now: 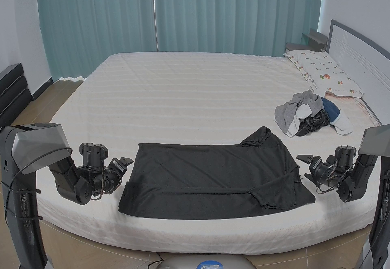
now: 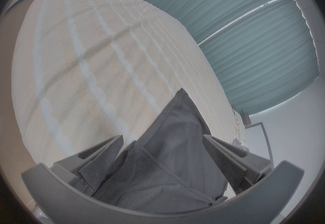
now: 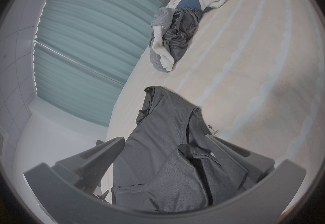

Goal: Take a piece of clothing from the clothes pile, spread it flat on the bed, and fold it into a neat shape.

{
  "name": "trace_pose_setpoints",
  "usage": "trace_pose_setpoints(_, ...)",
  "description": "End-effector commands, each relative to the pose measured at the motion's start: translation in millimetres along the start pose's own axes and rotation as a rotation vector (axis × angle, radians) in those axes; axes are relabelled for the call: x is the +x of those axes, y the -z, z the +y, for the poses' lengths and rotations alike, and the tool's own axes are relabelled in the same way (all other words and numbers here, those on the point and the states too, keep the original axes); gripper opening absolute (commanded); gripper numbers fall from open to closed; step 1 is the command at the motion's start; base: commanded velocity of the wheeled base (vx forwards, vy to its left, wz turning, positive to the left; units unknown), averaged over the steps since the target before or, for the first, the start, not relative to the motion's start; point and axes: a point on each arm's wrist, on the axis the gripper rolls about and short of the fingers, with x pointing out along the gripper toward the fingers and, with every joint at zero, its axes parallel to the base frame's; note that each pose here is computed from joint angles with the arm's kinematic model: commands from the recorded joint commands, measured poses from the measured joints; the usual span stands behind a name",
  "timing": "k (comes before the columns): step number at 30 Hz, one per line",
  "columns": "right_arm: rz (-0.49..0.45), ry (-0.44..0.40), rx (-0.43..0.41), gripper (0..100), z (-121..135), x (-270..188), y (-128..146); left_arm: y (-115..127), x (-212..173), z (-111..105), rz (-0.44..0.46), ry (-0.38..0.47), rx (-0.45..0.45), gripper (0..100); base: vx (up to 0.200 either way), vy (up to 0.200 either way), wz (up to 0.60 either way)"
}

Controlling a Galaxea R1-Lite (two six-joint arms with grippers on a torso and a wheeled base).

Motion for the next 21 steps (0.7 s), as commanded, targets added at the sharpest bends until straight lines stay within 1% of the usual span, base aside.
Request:
trace_pose_setpoints(1, 0.026, 0.018, 0.004, 100, -6, 3, 8, 10, 0, -2, 0.027, -0.004, 0.056, 100, 0.000, 0.000, 0.00)
trace_pose_setpoints(4, 0.031, 0.018, -0.003, 100, -6, 4, 10, 19, 2, -1, 0.050, -0.010, 0.143, 100, 0.000, 0.000, 0.00)
trace_pose_setpoints(5, 0.031, 0.018, -0.003, 100, -6, 4, 10, 19, 2, -1, 0.050, -0.010, 0.146, 100, 0.000, 0.000, 0.00)
trace_pose_setpoints(6, 0.038, 0.021, -0.018, 100, -6, 5, 13, 22, 5, 1, 0.049, -0.019, 0.184, 100, 0.000, 0.000, 0.00)
trace_pose_setpoints(7, 0.041, 0.029, -0.031, 100, -9, 6, 15, 23, 6, 3, 0.051, -0.025, 0.202, 100, 0.000, 0.000, 0.00)
trace_pose_setpoints(9, 0.046, 0.031, -0.051, 100, -10, 7, 16, 23, 7, 4, 0.052, -0.028, 0.213, 100, 0.000, 0.000, 0.00)
trace_pose_setpoints(11, 0.049, 0.031, -0.092, 100, -14, 7, 21, 23, 7, 4, 0.052, -0.028, 0.219, 100, 0.000, 0.000, 0.00)
trace_pose_setpoints(18, 0.044, 0.024, -0.101, 100, -16, 8, 23, 24, 12, 4, 0.052, -0.025, 0.238, 100, 0.000, 0.000, 0.00)
trace_pose_setpoints(19, 0.045, 0.025, -0.101, 100, -16, 8, 24, 25, 17, 6, 0.057, -0.027, 0.291, 100, 0.000, 0.000, 0.00)
trace_pose_setpoints(21, 0.045, 0.025, -0.102, 100, -16, 8, 24, 26, 20, 7, 0.058, -0.030, 0.305, 100, 0.000, 0.000, 0.00)
